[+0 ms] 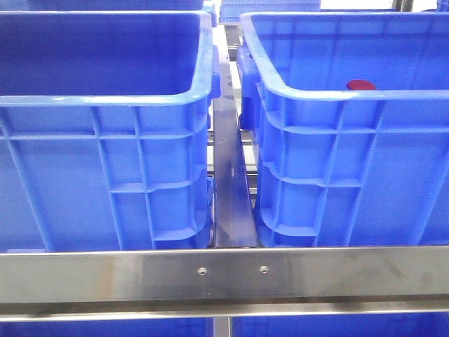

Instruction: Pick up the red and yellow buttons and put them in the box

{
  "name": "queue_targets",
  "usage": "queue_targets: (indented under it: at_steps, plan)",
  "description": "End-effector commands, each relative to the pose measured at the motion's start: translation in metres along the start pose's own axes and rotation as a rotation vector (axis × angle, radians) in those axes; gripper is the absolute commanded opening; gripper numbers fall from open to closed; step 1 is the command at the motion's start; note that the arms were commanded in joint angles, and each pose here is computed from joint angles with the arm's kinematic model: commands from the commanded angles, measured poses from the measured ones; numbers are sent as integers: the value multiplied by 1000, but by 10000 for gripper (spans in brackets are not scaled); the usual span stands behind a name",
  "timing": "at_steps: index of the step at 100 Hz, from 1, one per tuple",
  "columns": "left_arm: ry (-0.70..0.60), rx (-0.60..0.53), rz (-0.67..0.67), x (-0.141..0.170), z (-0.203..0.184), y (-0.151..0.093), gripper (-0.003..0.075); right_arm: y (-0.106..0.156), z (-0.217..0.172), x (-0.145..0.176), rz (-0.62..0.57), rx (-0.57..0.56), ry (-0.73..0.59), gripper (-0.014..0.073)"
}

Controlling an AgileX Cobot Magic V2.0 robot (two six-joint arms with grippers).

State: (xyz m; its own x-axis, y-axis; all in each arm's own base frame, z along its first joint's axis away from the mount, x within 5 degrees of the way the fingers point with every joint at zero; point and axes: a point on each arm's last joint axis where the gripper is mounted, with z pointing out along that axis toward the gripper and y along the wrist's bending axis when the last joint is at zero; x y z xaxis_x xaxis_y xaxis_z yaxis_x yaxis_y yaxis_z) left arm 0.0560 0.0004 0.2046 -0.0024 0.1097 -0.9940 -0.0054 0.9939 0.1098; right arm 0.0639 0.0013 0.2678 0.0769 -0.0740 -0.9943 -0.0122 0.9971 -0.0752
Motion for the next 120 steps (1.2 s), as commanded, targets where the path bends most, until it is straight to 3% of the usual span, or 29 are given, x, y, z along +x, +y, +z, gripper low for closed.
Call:
queue_targets:
  at_steps: [1,24,120]
  plan:
    - [-60,-7,-15,8,0,-1,-20,0,-2,-6,5,8,-167,-63]
    - [-60,-7,-15,8,0,-1,-20,4,-10,47,34,7,-125,-63]
    - [-58,-7,-15,8,0,-1,-20,2,-15,51,30,38,-87,-63]
